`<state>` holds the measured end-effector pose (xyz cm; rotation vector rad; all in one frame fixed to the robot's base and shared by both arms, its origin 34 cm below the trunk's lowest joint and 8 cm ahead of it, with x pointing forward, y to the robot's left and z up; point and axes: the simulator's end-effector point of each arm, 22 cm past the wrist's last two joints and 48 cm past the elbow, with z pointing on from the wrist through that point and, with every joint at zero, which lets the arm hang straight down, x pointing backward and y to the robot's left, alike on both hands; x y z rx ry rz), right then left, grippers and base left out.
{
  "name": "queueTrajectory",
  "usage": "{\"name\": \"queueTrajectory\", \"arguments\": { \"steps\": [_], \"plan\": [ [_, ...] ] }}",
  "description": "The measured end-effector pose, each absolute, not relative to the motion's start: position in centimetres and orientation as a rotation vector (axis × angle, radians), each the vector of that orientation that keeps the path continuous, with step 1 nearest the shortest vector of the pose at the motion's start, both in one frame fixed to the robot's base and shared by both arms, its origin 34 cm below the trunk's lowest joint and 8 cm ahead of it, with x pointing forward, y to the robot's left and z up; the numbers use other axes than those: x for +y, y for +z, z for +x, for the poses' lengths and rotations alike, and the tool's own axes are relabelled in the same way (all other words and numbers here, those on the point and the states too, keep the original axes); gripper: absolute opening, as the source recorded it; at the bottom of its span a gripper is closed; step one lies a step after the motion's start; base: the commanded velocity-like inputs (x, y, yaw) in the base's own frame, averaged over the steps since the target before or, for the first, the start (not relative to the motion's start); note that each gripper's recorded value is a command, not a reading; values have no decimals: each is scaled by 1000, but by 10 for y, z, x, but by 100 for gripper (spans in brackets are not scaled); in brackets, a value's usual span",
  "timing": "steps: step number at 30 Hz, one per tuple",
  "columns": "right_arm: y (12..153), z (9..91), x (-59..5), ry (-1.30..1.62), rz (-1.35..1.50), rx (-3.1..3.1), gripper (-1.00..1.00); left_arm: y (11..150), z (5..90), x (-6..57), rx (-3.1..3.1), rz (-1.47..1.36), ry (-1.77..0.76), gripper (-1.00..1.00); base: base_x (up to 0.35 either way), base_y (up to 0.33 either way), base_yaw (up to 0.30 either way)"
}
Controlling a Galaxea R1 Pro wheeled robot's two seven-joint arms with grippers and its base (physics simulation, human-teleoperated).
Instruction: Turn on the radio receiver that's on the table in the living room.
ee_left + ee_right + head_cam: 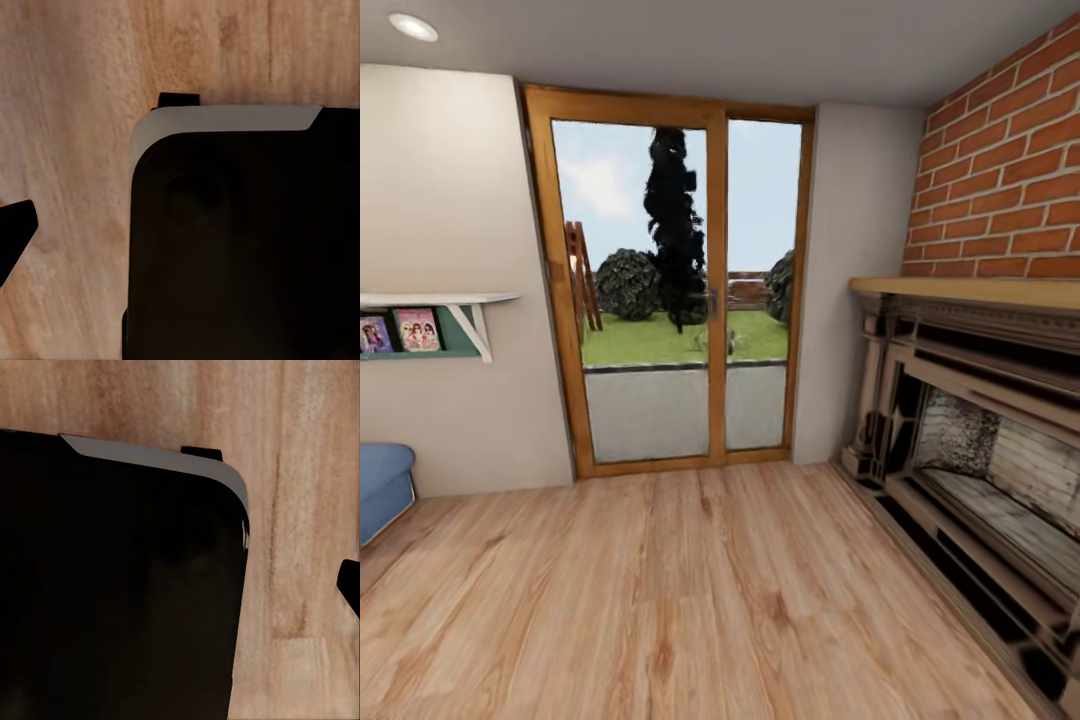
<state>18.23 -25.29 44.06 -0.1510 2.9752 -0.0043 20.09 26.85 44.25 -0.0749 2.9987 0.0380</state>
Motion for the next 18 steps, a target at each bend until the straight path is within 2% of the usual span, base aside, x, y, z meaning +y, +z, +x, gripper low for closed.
{"name": "queueTrajectory", "arguments": {
  "steps": [12, 18],
  "plan": [
    [441, 182, -253, -4, -151, 2975, 100, 442, 201, 267, 2999, -76, 36, 100, 324, 0, 269],
    [441, 182, -253, -4, -151, 2977, 100, 442, 201, 268, 2999, -76, 37, 100, 324, 0, 99]
  ]
}}
